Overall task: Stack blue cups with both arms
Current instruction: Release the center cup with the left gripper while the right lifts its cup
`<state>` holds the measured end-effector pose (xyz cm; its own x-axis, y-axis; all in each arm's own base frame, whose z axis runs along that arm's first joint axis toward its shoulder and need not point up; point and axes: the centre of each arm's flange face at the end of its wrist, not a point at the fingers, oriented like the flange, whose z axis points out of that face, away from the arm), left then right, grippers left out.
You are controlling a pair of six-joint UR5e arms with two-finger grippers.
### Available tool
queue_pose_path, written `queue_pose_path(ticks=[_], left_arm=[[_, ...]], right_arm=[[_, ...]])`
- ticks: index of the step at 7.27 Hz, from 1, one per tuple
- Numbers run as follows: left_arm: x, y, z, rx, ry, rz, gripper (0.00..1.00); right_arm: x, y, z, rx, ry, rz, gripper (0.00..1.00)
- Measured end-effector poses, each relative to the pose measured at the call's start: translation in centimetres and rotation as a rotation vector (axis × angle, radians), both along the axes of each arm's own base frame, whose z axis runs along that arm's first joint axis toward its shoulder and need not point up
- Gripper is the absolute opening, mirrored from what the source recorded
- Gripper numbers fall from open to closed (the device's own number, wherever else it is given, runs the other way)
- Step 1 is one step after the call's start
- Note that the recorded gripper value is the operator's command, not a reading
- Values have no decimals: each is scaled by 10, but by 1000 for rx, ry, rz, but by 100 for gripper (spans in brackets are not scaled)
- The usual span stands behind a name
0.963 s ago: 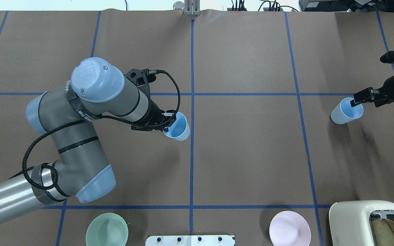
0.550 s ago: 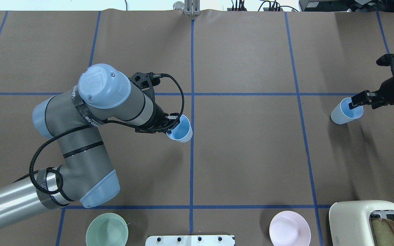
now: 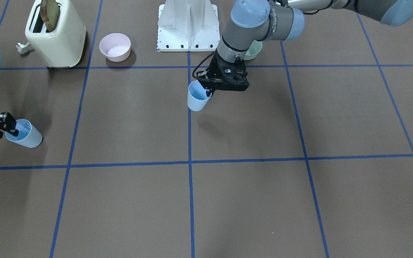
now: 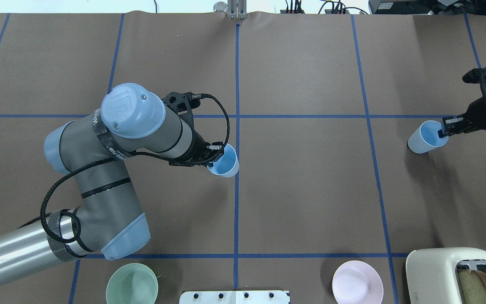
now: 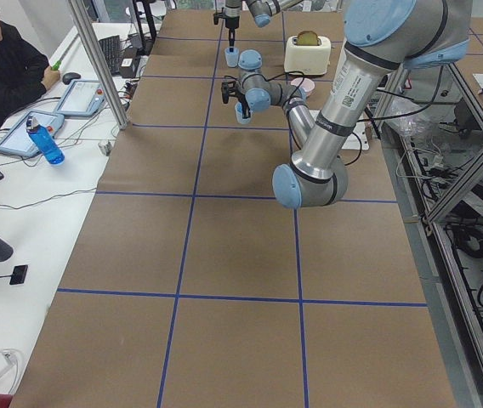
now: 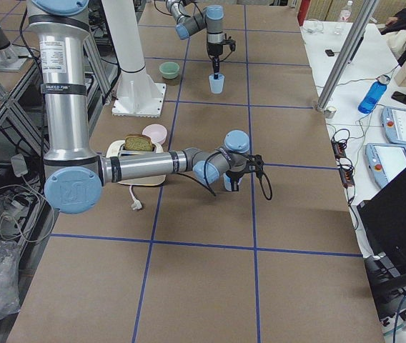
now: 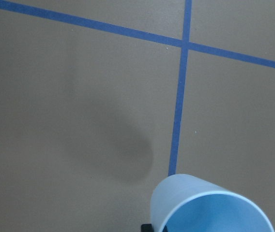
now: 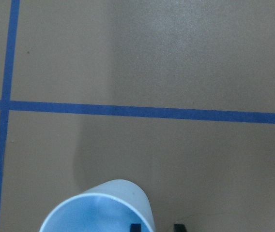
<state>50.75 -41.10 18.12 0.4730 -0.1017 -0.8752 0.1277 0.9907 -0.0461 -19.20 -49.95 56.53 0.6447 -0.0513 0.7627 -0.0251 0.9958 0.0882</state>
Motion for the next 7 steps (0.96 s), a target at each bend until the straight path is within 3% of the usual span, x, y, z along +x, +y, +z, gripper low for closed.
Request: queue_pose_path(ticks=[3, 7], left_arm=[[23, -6, -6, -1, -21, -24, 0], [45, -10, 3, 5, -62, -49, 0]], right_arm=[[7, -18, -40, 15, -47, 11, 0], [33, -71, -136, -50, -93, 53, 0]])
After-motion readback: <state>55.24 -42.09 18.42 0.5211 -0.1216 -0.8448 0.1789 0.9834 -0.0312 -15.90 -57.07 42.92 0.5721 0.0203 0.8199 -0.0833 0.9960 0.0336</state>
